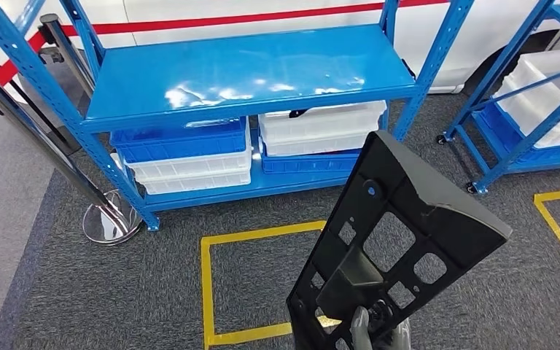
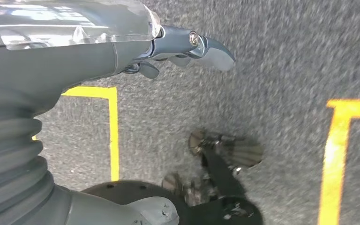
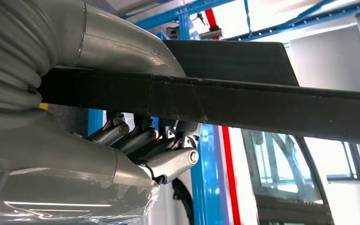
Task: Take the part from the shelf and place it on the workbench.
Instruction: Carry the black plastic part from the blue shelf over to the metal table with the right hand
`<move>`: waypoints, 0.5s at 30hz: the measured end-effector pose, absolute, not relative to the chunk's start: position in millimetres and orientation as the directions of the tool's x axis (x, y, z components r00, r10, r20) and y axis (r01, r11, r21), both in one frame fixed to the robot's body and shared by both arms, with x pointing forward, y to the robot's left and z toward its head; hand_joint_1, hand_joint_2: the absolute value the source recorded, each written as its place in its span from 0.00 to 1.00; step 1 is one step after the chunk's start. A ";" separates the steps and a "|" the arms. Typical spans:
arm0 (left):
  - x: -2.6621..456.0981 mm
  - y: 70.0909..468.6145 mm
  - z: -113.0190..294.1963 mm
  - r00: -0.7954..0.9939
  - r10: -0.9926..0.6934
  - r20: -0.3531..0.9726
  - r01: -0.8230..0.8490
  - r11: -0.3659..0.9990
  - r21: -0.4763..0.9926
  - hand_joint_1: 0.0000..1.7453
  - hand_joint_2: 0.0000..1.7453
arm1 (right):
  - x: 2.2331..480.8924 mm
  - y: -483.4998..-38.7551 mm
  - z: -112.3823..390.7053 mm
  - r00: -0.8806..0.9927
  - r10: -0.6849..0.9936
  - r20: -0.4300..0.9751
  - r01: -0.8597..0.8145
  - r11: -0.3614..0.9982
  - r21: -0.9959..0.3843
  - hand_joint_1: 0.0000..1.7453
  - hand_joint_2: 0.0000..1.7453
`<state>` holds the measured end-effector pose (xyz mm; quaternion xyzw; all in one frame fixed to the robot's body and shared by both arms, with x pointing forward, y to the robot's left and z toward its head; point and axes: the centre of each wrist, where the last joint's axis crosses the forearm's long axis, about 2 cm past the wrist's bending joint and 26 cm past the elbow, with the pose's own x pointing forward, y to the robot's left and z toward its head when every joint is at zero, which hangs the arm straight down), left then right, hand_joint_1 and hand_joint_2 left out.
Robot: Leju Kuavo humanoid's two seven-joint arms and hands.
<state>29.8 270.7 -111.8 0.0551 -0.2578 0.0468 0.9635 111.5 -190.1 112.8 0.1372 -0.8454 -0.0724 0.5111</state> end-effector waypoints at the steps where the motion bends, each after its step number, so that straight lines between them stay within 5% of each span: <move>1: 29.2 270.8 -111.8 0.863 0.061 0.501 -0.118 0.990 0.083 0.00 1.00 | 111.7 -190.2 113.5 -0.442 -0.307 0.843 -0.159 0.951 0.263 1.00 1.00; 15: 26.4 273.1 -112.1 0.867 0.058 0.495 -0.119 0.989 0.092 0.00 1.00 | 108.5 -189.8 114.9 -0.441 -0.316 0.840 -0.168 0.948 0.269 1.00 1.00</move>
